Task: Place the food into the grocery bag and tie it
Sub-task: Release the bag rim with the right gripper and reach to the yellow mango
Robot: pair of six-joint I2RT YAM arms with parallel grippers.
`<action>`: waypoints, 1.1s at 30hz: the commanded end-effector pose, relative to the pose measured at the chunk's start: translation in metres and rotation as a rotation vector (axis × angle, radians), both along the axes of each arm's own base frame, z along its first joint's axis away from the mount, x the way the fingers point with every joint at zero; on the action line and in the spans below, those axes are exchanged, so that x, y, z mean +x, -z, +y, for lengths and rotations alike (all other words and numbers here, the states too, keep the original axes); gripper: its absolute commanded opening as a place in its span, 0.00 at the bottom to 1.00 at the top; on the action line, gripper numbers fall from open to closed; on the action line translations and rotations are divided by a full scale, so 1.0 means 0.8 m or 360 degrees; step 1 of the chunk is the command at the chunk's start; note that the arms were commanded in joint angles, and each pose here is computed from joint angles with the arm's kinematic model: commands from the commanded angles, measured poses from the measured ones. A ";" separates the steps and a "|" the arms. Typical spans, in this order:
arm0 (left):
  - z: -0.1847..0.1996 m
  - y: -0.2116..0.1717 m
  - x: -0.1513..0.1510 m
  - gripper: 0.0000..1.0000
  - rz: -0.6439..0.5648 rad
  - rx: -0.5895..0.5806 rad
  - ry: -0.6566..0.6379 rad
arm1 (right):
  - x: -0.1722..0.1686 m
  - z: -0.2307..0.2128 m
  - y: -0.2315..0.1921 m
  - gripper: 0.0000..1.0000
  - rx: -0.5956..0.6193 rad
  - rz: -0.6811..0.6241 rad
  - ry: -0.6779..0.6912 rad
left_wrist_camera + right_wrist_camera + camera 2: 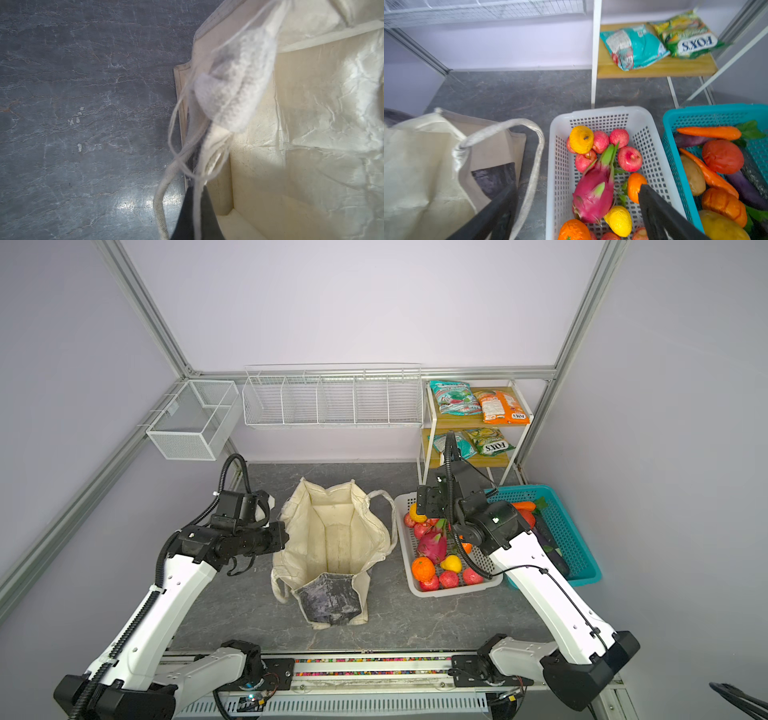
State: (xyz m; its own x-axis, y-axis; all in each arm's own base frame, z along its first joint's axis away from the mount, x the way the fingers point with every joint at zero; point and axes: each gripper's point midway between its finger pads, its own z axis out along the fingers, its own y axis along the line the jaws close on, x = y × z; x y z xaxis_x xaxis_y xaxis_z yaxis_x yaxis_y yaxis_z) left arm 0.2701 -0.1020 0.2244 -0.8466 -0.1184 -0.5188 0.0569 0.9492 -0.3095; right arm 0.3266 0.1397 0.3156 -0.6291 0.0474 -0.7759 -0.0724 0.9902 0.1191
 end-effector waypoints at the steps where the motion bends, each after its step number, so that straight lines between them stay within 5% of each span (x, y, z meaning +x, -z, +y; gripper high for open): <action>1: -0.007 0.004 -0.008 0.00 0.0009 -0.0016 0.0070 | 0.013 0.007 0.040 0.93 0.0096 0.0152 -0.0029; 33: -0.009 0.013 -0.008 0.00 0.0018 -0.0010 0.0105 | 0.121 0.034 0.225 0.96 0.0229 0.0558 0.0092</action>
State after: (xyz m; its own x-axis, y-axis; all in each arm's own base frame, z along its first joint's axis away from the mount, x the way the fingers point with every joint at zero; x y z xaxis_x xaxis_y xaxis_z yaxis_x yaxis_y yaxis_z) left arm 0.2702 -0.1065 0.2194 -0.8465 -0.0935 -0.5241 0.0917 0.9441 -0.3166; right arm 0.4170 0.1657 0.1441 -0.8472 0.1536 -0.5086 0.0324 0.9704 0.2392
